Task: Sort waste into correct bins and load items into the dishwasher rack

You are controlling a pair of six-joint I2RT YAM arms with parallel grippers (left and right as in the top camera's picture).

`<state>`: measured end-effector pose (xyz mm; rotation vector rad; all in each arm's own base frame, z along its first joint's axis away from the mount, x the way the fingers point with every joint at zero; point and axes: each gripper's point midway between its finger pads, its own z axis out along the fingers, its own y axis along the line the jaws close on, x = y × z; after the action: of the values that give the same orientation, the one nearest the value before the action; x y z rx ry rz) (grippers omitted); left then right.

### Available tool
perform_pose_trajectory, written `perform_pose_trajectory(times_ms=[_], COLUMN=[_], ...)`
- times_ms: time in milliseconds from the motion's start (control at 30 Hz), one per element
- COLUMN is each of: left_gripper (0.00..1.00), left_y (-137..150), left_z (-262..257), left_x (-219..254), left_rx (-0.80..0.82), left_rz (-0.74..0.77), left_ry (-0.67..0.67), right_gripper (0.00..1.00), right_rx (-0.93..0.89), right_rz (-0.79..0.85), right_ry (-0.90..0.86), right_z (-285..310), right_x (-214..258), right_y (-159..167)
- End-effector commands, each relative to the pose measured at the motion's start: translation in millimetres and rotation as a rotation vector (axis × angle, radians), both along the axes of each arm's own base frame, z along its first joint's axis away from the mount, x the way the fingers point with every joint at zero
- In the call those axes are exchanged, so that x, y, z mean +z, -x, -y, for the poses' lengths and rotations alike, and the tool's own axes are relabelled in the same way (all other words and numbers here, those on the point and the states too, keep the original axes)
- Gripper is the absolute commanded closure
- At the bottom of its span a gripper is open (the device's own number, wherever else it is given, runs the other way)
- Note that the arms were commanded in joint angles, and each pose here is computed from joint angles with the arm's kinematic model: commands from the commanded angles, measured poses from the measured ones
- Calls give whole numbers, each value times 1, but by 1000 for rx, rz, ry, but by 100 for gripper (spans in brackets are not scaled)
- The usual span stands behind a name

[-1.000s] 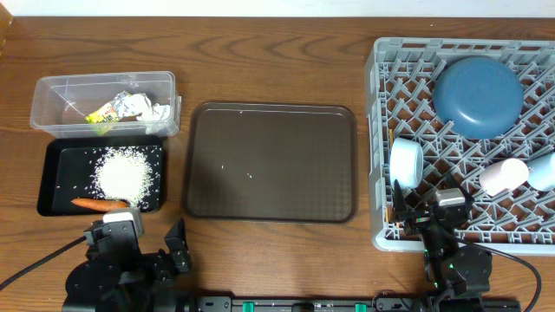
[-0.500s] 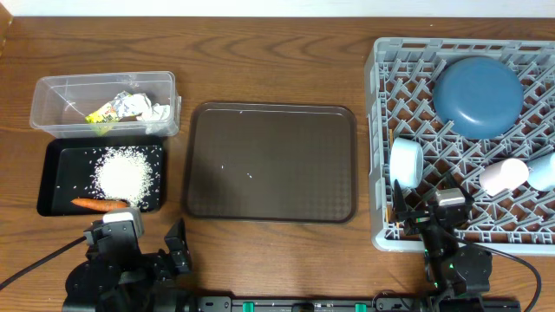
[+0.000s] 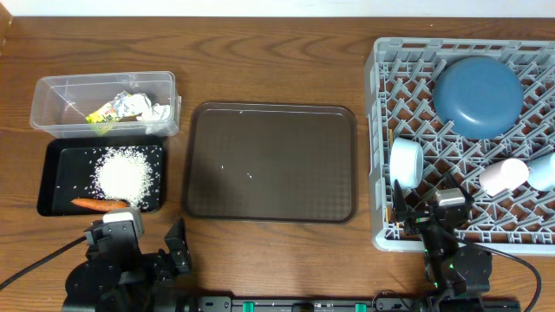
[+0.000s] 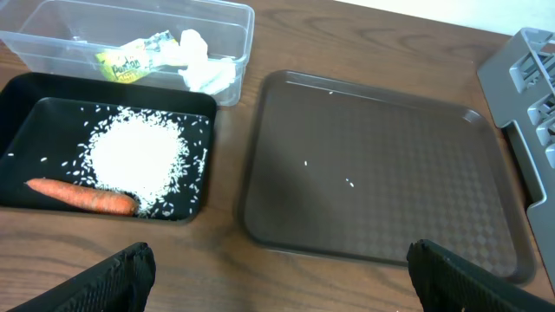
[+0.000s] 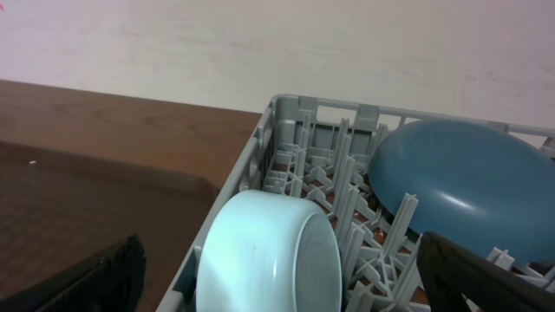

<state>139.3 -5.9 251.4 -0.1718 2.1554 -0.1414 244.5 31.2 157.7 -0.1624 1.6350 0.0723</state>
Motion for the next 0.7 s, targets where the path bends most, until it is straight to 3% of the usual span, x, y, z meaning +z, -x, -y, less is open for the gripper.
perform_pose_trajectory(times_ms=[0,667], left_gripper=[5,5], left_y=[1,0], left_z=[-1,-1], left_x=[0,1], left_rx=[4,8], left_rz=[5,6], left_ry=[0,-2], right_gripper=[1,1], right_rx=[-6,-6], right_rz=[4,4], right_ry=[11,11], right_z=[3,3], right_x=[0,0], right_y=[0,0])
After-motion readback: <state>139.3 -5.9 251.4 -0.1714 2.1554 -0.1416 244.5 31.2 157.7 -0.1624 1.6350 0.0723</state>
